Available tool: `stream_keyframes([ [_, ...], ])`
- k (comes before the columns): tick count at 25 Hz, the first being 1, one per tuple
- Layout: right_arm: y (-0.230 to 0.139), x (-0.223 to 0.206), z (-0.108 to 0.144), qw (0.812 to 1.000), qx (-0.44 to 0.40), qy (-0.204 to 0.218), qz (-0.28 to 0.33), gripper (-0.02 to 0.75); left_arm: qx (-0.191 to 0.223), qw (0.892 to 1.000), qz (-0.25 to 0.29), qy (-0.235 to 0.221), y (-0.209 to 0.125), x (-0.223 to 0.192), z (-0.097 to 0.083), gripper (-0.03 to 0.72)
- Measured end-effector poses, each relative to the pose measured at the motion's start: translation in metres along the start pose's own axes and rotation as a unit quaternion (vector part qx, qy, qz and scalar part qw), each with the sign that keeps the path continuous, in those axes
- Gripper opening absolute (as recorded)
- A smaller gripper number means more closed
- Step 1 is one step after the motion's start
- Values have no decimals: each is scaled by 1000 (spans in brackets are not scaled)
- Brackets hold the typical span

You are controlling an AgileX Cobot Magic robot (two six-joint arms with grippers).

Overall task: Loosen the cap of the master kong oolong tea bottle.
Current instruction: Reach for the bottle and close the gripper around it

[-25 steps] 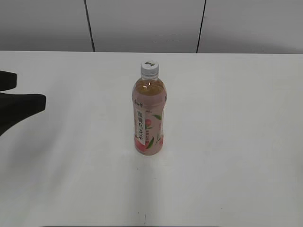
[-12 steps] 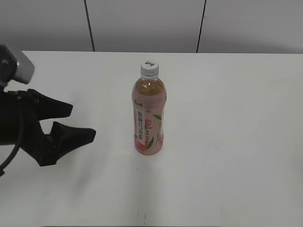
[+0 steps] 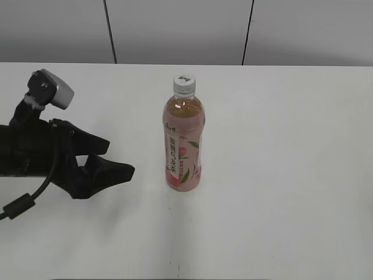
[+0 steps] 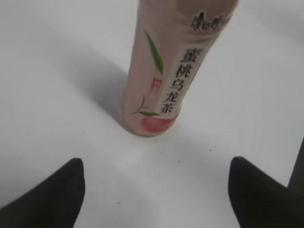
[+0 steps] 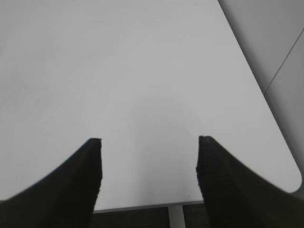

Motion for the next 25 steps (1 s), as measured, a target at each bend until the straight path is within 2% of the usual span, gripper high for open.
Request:
stream_keyframes([
  [7, 0, 0, 0, 1000, 0, 0, 0, 477, -22, 1000, -12, 12, 23, -13, 20, 553],
  [16, 0, 0, 0, 1000, 0, 0, 0, 477, -56, 998, 10, -9, 35, -54, 14, 553],
  [25, 0, 0, 0, 1000, 0, 0, 0, 477, -57, 998, 18, -10, 36, -76, 25, 553],
])
Point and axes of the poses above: a point on each arm's last joint axis where the gripper is mounted, x pointing back along that axis away from the gripper, z along the wrist's bending axis when the last joint is at zero, y = z × x, the point moved 9 cm from there along -x, pointing out along that axis toward the gripper, and after that the axes turned 10 degrees about -x, right-handed, at the moved point
